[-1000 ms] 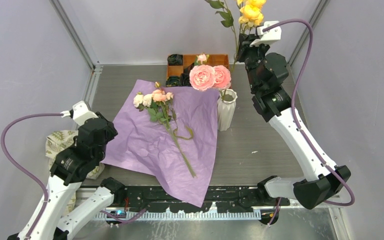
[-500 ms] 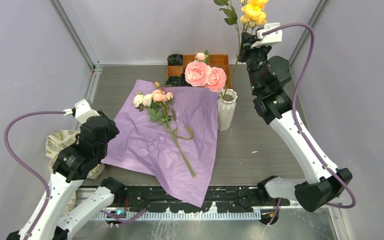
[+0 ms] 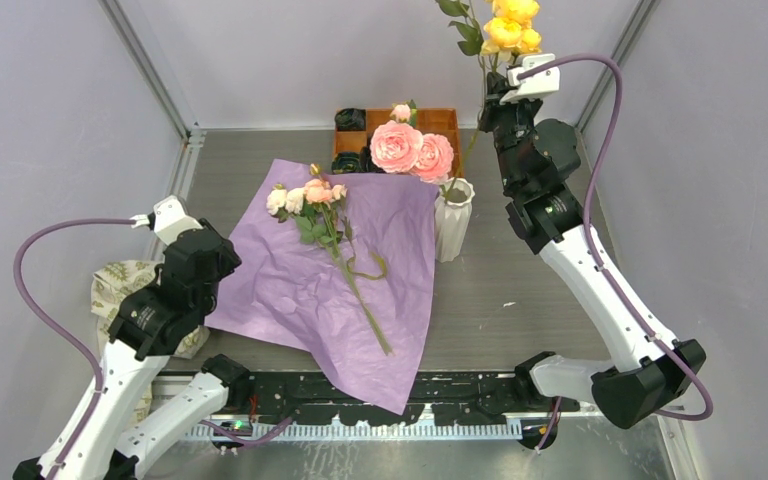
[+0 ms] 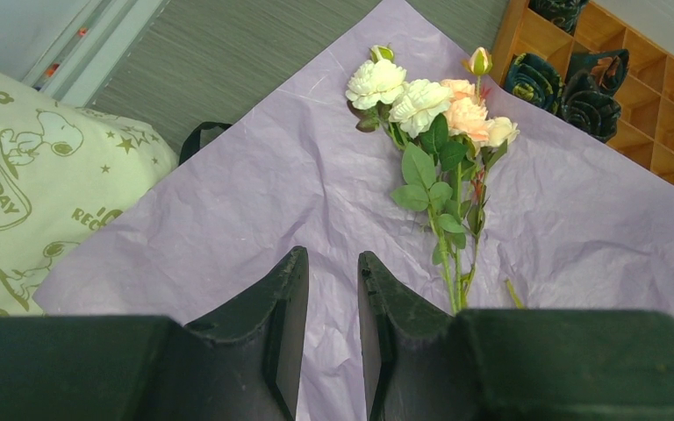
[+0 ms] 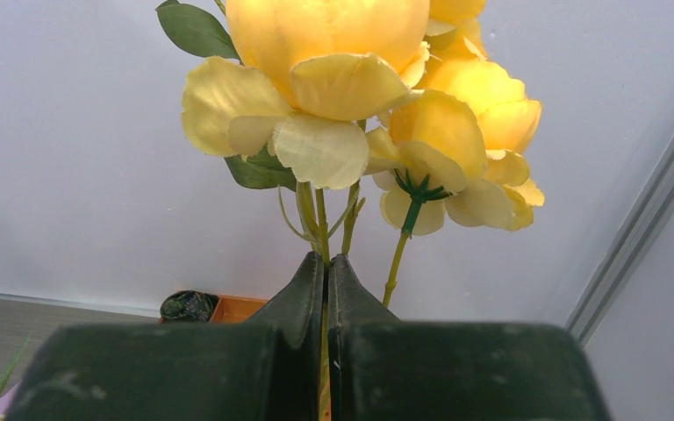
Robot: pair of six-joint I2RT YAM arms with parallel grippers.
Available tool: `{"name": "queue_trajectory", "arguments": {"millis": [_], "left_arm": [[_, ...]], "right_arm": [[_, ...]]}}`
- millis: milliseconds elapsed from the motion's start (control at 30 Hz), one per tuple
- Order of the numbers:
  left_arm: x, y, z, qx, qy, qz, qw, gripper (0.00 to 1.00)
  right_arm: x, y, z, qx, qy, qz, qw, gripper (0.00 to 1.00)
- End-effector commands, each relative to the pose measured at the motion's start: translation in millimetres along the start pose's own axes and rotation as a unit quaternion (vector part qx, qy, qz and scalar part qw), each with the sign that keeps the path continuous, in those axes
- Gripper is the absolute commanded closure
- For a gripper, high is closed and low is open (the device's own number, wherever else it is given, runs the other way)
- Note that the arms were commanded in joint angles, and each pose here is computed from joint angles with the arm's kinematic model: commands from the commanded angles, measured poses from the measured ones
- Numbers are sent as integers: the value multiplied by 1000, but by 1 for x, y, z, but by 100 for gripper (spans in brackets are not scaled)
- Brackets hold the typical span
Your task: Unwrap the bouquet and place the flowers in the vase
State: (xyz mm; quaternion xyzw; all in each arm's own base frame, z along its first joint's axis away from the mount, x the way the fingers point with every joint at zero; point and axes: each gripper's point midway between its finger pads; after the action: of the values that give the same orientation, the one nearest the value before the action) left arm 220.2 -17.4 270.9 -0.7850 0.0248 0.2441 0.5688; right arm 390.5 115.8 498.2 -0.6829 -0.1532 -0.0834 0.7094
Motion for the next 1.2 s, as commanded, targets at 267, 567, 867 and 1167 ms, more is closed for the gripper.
{"name": "queue_trajectory", "arguments": {"millis": [267,567,867,1167], "left_arm": [[8,-4,-12,-11,12,-9,1000,71],[6,-5,-10,-13,11,-12,1000,71],[7,-3,-8,-10,7,-12,1000,71],[9,-1,-8,-9,6,-10,1000,71]], "right_arm": [[-27,-72,-17,16,7,-78,997,99],[-25,-70,-8,39,-11,-84,996,99],[-20,-57,5,68,-35,-71,995,99],[-28,-11,12,103,-41,-41,993,99]]}}
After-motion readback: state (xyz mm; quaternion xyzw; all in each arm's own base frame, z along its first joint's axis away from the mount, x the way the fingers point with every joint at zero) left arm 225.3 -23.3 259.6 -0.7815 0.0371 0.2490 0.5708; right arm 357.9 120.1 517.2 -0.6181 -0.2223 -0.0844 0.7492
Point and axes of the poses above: each gripper's point midway between its finger pads, its own x axis out along the fingers, its own z axis along the line the jaws close on, y = z × x, and after that the axes turned 4 degrees about x, right-handed
